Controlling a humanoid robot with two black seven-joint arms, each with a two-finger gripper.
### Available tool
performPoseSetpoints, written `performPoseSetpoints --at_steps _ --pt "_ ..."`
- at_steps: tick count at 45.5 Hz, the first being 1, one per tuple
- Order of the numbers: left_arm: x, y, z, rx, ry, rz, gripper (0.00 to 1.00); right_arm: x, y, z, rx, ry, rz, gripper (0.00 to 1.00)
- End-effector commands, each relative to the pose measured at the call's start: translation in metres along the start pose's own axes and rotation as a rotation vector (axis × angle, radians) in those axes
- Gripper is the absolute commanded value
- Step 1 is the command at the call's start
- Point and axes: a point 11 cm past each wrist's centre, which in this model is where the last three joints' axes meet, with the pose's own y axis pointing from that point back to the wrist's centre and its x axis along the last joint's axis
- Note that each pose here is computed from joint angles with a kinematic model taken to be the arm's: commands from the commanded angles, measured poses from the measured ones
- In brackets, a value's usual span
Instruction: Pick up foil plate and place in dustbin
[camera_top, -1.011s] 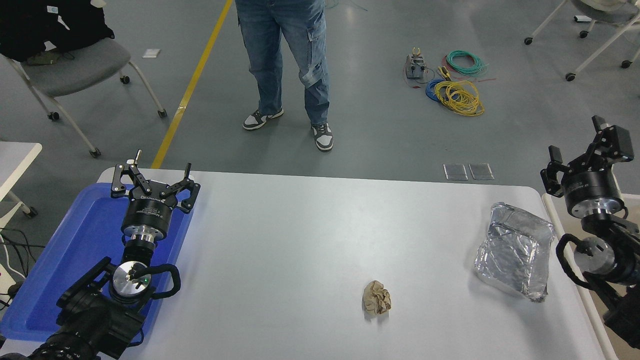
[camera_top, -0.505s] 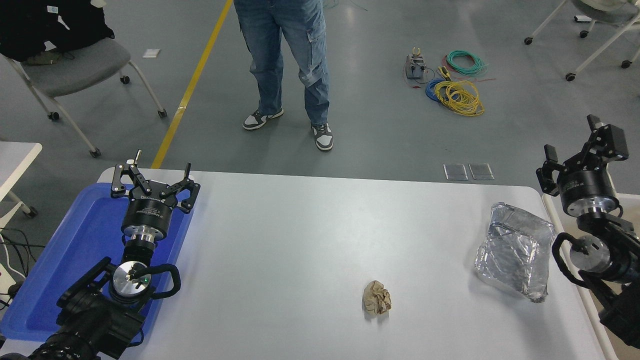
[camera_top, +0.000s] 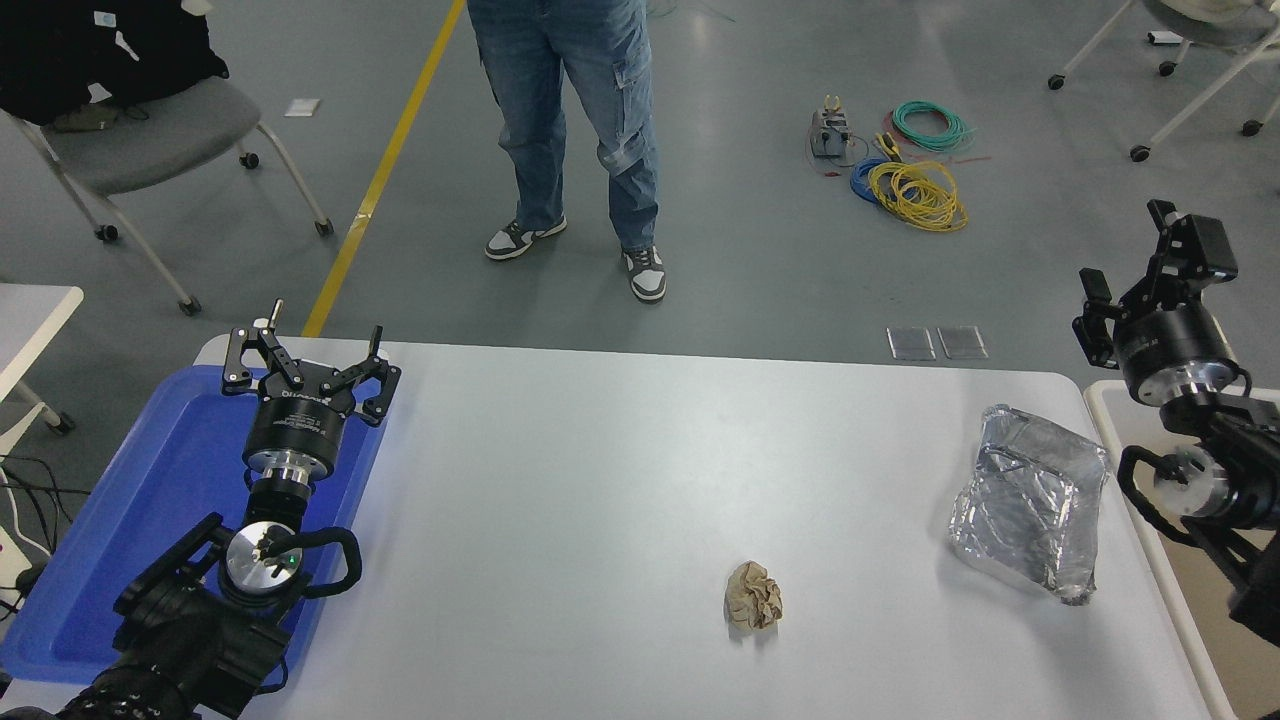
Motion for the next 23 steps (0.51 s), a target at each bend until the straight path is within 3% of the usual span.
performPoseSetpoints --at_steps 1,12,23 --pt "0.000 0.000 0.000 0.000 0.000 0.000 1.00 0.013 -0.012 -0.033 -0.004 0.181 -0.060 1.00" --pt "0.000 0.000 0.000 0.000 0.000 0.000 1.00 0.035 -0.014 -0.062 -0.052 0.428 -0.131 1.00" --pt "0.000 0.000 0.000 0.000 0.000 0.000 1.00 0.027 -0.023 -0.080 -0.119 0.636 -0.265 1.00"
